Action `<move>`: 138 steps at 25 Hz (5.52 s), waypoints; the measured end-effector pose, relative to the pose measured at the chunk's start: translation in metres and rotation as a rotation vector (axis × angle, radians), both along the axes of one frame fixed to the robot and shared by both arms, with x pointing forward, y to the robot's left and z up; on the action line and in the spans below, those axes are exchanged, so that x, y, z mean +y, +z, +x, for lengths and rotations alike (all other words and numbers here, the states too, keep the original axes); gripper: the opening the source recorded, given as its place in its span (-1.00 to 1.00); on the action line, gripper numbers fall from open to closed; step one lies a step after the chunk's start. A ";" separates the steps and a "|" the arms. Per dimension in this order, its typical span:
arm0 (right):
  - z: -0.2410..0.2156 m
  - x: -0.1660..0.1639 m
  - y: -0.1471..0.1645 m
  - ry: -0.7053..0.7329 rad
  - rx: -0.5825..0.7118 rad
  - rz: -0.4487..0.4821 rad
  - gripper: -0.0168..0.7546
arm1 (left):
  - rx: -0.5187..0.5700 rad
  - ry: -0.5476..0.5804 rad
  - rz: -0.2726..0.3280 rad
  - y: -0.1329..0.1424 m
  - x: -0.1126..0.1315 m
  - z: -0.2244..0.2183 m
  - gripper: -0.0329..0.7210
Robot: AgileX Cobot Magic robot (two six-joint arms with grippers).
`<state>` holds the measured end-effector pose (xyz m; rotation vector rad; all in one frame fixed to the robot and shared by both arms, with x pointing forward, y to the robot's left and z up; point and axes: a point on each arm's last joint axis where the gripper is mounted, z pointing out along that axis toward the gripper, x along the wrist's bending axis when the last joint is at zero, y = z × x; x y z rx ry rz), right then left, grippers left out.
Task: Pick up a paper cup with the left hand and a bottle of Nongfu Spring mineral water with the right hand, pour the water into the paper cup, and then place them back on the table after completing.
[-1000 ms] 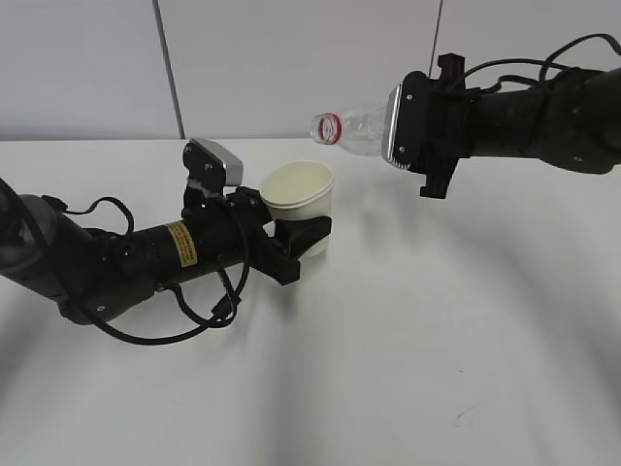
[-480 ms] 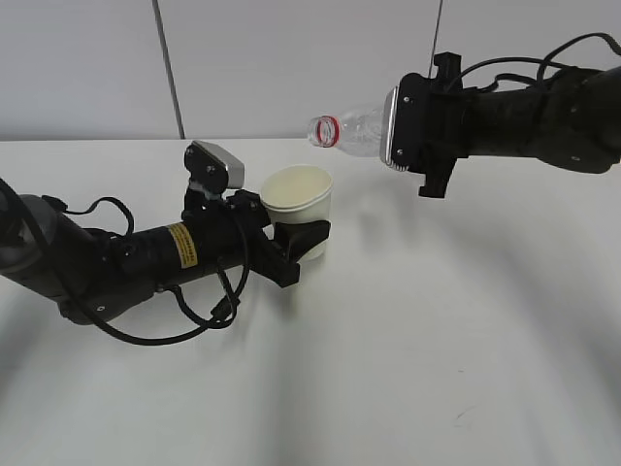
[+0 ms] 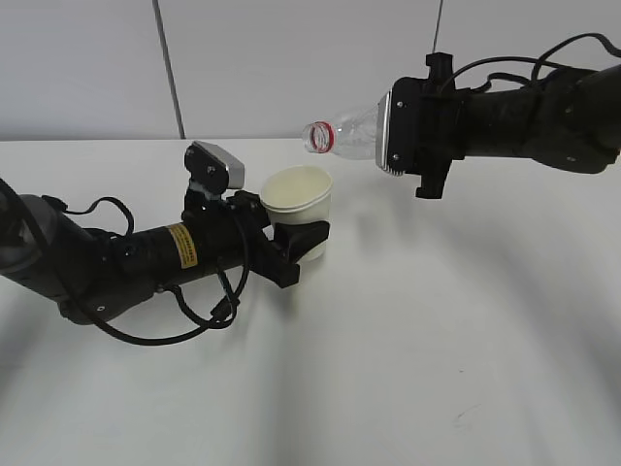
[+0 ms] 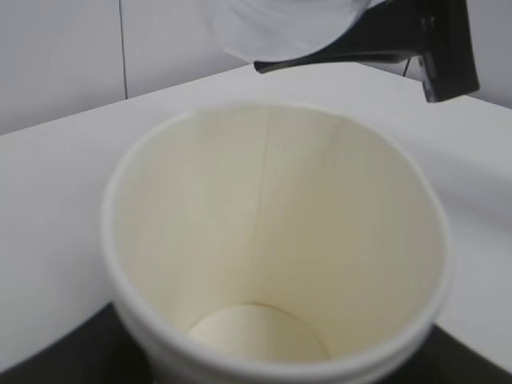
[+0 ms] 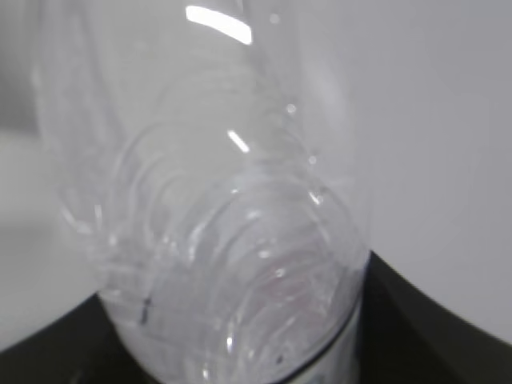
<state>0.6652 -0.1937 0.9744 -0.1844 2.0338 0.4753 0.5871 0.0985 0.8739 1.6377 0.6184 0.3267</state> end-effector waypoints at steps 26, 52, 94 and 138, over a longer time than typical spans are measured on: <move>0.007 0.000 0.011 0.031 -0.075 -0.091 0.21 | 0.000 0.000 0.000 0.000 0.000 0.000 0.19; 0.007 -0.001 0.011 0.058 -0.102 -0.163 0.21 | 0.000 0.000 0.001 0.000 0.000 0.000 0.19; 0.008 -0.001 0.014 0.073 -0.128 -0.195 0.21 | 0.004 -0.003 0.011 -0.001 0.000 0.000 0.19; 0.010 0.000 0.016 0.074 -0.139 -0.198 0.20 | 0.010 0.000 0.021 -0.002 0.000 0.000 0.18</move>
